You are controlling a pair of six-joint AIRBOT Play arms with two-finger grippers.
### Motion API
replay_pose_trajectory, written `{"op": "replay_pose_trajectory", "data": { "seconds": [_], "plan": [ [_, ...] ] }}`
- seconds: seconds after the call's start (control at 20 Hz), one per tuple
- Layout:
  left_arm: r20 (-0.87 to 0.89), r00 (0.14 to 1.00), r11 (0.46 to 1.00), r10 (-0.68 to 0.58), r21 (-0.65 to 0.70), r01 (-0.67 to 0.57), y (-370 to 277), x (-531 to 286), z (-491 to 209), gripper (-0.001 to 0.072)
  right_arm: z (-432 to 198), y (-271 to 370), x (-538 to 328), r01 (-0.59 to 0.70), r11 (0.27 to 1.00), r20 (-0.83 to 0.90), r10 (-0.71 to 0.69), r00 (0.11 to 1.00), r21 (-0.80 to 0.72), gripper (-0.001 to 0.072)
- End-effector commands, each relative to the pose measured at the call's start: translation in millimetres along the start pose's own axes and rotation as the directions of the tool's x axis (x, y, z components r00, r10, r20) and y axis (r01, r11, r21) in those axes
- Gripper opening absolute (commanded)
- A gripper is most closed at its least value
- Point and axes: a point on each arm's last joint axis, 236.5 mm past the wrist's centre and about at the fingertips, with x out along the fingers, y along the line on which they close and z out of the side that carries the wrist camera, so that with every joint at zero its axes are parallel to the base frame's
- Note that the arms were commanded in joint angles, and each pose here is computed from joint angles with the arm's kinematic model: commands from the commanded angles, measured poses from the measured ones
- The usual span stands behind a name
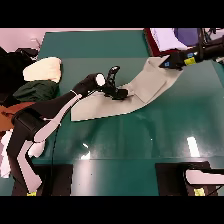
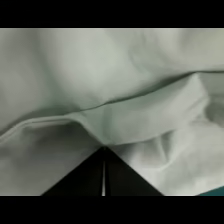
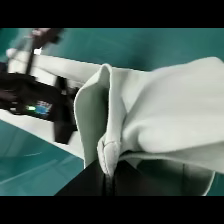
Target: Fold the shirts.
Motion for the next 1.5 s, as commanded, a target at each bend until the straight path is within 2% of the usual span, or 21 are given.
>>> {"op": "replay_pose_trajectory", "data": {
  "seconds": [0.0,0.15,0.3,0.5,0.65,0.75,0.8,0.85,0.9,0.95,1.05,1.2,1.35,1.45],
  "plan": [
    [-0.049,0.999,1.000,0.013,0.015,-0.012,2,7,-11,0.0023,9,48,7,-0.042,0.997,0.008,0.043,0.999,-0.061,0.0014],
    [-0.054,0.998,1.000,0.023,0.011,-0.022,10,-1,-9,0.0023,4,69,17,-0.071,0.994,-0.015,0.070,0.997,-0.079,0.0014],
    [-0.011,0.997,0.997,0.073,0.011,-0.073,33,-47,16,0.0023,2,88,26,-0.096,0.991,-0.025,0.094,0.995,-0.098,0.0014],
    [0.151,0.962,0.972,0.228,0.018,-0.234,86,-176,65,0.0024,2,135,51,-0.157,0.974,-0.023,0.156,0.988,-0.164,0.0014],
    [0.330,0.886,0.942,0.326,-0.034,-0.335,115,-293,91,0.0024,-2,205,99,-0.301,0.933,-0.019,0.304,0.953,-0.198,0.0015],
    [0.428,0.832,0.931,0.353,-0.070,-0.359,118,-355,95,0.0024,-14,249,152,-0.372,0.904,-0.023,0.375,0.927,-0.210,0.0022],
    [0.465,0.807,0.926,0.363,-0.085,-0.367,118,-379,95,0.0024,-22,270,180,-0.406,0.884,-0.021,0.412,0.911,-0.233,0.0166],
    [0.488,0.791,0.923,0.370,-0.095,-0.373,116,-396,93,0.0024,-31,292,202,-0.446,0.861,-0.038,0.451,0.892,-0.246,0.0342],
    [0.501,0.780,0.921,0.375,-0.102,-0.377,115,-408,91,0.0024,-39,307,214,-0.470,0.838,-0.068,0.471,0.879,-0.276,0.0386],
    [0.504,0.776,0.919,0.379,-0.105,-0.381,114,-414,88,0.0024,-42,314,221,-0.468,0.825,-0.090,0.465,0.881,-0.317,0.0385],
    [0.490,0.785,0.919,0.379,-0.096,-0.383,112,-415,83,0.0025,-37,292,223,-0.394,0.852,-0.123,0.374,0.919,-0.346,0.0384],
    [0.464,0.801,0.921,0.377,-0.096,-0.378,112,-411,77,0.0024,-33,210,203,-0.248,0.913,-0.177,0.199,0.964,-0.323,0.0384],
    [0.458,0.806,0.922,0.375,-0.094,-0.376,111,-409,76,0.0024,-44,102,180,-0.085,0.986,-0.193,0.057,0.979,-0.143,0.0382],
    [0.460,0.811,0.926,0.362,-0.077,-0.370,107,-408,76,0.0024,-68,29,168,0.009,1.000,-0.205,-0.005,0.979,0.018,0.0390]
  ]
}}
